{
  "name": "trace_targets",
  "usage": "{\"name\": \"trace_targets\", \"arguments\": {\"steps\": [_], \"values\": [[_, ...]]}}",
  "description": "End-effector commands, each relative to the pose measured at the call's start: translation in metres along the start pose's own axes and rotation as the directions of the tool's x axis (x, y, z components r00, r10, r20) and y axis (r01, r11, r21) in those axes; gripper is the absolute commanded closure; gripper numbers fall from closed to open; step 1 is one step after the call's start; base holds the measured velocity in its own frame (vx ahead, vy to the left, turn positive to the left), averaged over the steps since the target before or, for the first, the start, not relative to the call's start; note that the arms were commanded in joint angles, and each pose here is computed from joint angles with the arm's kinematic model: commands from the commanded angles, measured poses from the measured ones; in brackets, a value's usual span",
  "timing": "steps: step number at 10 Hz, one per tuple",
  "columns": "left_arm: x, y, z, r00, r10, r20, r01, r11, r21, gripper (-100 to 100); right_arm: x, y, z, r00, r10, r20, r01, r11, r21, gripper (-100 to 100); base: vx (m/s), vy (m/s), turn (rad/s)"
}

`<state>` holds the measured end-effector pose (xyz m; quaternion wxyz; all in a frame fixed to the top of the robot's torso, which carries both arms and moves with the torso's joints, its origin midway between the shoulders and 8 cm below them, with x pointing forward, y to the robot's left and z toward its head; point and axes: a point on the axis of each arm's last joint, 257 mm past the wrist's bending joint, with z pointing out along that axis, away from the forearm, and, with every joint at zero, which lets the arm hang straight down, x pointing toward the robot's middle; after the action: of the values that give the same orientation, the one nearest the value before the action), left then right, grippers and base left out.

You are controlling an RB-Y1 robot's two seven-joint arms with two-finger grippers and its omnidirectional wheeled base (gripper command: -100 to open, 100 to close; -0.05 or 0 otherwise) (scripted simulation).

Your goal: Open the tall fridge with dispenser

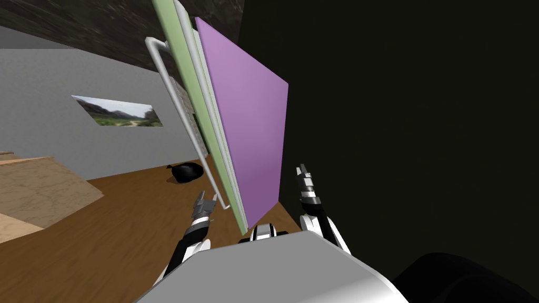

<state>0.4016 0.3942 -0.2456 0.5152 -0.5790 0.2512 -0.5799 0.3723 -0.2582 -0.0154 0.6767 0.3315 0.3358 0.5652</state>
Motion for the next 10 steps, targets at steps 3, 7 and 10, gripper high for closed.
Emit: {"name": "trace_targets", "arguments": {"steps": [3, 7, 10], "values": [[-0.019, 0.021, -0.01, 0.999, -0.017, 0.041, 0.018, 0.999, -0.042, -100, 0.0, 0.0, 0.0, 1.0, 0.0, 0.0, 0.0, 1.0, 0.0, 0, 0.014, -0.022, 0.016], [-0.026, 0.039, -0.021, 0.9932, -0.069, 0.094, 0.074, 0.9958, -0.053, -100, 0.0, 0.0, 0.0, 1.0, 0.0, 0.0, 0.0, 1.0, 0.0, 0, 0.013, -0.017, 0.016], [-0.023, 0.056, -0.032, 0.9816, -0.128, 0.142, 0.137, 0.9891, -0.054, -100, 0.0, 0.0, 0.0, 1.0, 0.0, 0.0, 0.0, 1.0, 0.0, 0, 0.029, -0.024, 0.018]]}}
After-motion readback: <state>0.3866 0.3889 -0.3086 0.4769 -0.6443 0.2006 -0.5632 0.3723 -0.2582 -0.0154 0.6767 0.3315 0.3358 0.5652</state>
